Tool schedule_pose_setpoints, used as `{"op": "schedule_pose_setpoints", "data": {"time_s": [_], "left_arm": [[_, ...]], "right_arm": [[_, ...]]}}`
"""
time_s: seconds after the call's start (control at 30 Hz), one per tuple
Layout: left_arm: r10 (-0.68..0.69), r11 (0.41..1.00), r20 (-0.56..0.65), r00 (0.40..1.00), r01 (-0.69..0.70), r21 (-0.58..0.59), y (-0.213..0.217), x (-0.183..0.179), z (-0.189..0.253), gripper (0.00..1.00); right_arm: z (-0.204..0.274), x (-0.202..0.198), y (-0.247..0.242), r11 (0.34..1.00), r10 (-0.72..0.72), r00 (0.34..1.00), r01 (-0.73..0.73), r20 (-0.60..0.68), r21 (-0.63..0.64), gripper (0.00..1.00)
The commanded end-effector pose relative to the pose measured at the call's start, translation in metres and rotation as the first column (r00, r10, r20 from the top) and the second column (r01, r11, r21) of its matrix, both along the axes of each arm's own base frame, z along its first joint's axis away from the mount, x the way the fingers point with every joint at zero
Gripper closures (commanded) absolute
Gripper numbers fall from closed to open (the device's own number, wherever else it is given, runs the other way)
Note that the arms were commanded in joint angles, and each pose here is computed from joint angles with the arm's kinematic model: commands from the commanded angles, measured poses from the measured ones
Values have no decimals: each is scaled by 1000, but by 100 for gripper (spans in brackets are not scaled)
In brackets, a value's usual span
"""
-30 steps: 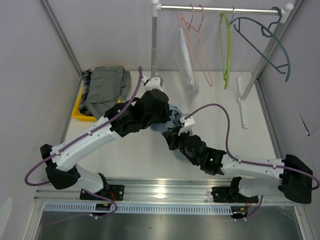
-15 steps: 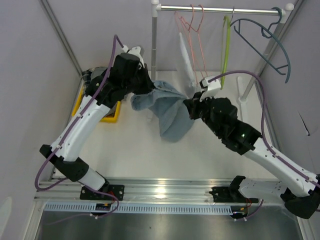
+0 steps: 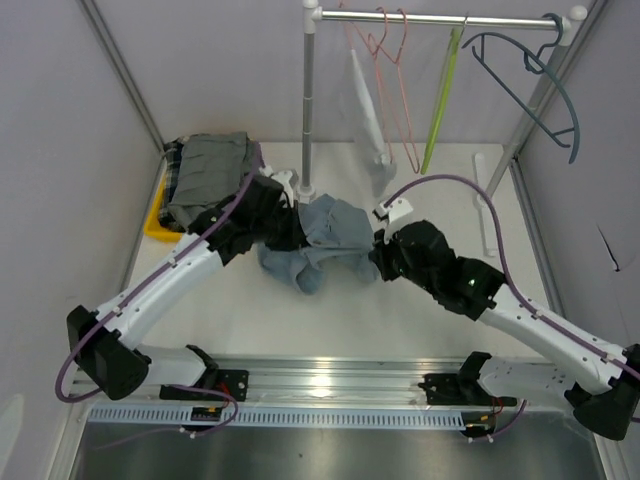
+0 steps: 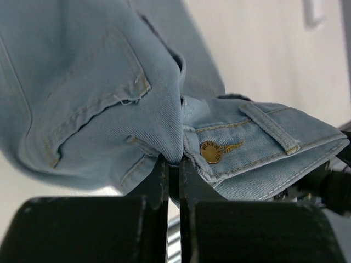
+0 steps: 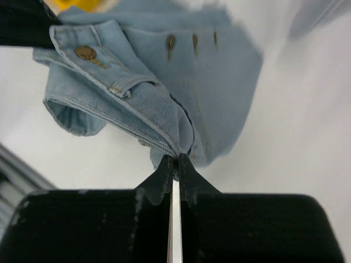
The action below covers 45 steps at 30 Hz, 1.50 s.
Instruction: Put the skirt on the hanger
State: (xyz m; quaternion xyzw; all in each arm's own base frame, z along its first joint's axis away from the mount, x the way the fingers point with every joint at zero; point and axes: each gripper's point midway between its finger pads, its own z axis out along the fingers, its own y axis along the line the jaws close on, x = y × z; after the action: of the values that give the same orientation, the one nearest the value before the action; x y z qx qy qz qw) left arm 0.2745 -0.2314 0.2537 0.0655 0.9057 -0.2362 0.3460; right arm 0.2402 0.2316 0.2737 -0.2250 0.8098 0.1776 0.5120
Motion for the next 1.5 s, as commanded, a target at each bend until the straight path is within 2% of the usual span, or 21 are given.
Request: {"op": "schedule_pose_setpoints", "data": {"time_s": [0.0, 0.07, 0.1, 0.13, 0.17, 0.27, 0.3, 0.33, 0.47, 0.53, 0.67, 0.9, 1.03, 1.17, 1.3, 1.4, 1.43, 1.47], "left_arm": [[89, 995, -76, 993, -84, 59, 24, -4, -61, 91], [85, 995, -156, 984, -75, 69, 24, -21, -103, 89], [93, 995, -149, 984, -88, 41, 20, -18, -106, 76], [108, 993, -184, 977, -97, 66, 25, -27, -127, 66], [95, 995, -177, 980, -90, 36, 20, -26, -128, 56], [102, 994, -186, 977, -105, -6, 18, -43, -134, 39], [127, 991, -164, 978, -132, -24, 20, -45, -127, 27], [137, 990, -160, 978, -139, -6, 22, -52, -132, 24], [165, 986, -214, 963, -158, 48, 31, -84, -162, 28], [174, 984, -198, 965, -165, 62, 28, -98, -166, 28], [239, 970, -254, 937, -217, 111, 36, -120, -199, 29], [286, 958, -269, 920, -285, 45, 30, -120, -214, 29], [264, 959, -269, 926, -282, -27, 13, -118, -214, 29], [237, 957, -260, 936, -271, -103, -1, -120, -205, 32], [249, 964, -272, 930, -264, -18, 3, -121, -222, 34], [257, 961, -275, 926, -275, -28, 0, -119, -230, 41], [269, 958, -281, 921, -286, -18, 2, -120, -235, 51], [270, 958, -279, 921, -286, -19, 2, -120, -236, 58]], "right_arm": [[-44, -16, -31, 990, -137, 986, 134, -93, -38, 100], [-83, -22, -35, 984, -174, 971, 164, -166, -74, 100], [-95, -24, -35, 981, -191, 962, 178, -194, -83, 100], [-109, -23, -34, 974, -222, 948, 207, -228, -88, 100], [-122, -23, -39, 965, -257, 934, 236, -247, -113, 100], [-144, -17, -46, 941, -331, 898, 290, -289, -176, 100], [-147, -14, -49, 931, -353, 890, 306, -289, -197, 100], [-153, -12, -52, 922, -374, 879, 319, -296, -219, 100], [-159, -3, -58, 916, -393, 863, 336, -319, -220, 100], [-162, -2, -61, 912, -403, 856, 344, -323, -224, 100], [-163, -2, -62, 916, -395, 857, 341, -332, -212, 100], [-165, -12, -64, 925, -376, 859, 328, -347, -191, 100], [-167, -17, -68, 926, -375, 858, 324, -351, -195, 100], [-166, -21, -70, 927, -372, 860, 320, -351, -197, 100], [-165, -20, -69, 927, -371, 862, 322, -345, -193, 100], [-166, -19, -67, 927, -372, 861, 324, -346, -190, 100], [-166, -19, -67, 927, -372, 861, 325, -346, -188, 100], [-166, -19, -68, 926, -375, 860, 329, -345, -188, 100]]}}
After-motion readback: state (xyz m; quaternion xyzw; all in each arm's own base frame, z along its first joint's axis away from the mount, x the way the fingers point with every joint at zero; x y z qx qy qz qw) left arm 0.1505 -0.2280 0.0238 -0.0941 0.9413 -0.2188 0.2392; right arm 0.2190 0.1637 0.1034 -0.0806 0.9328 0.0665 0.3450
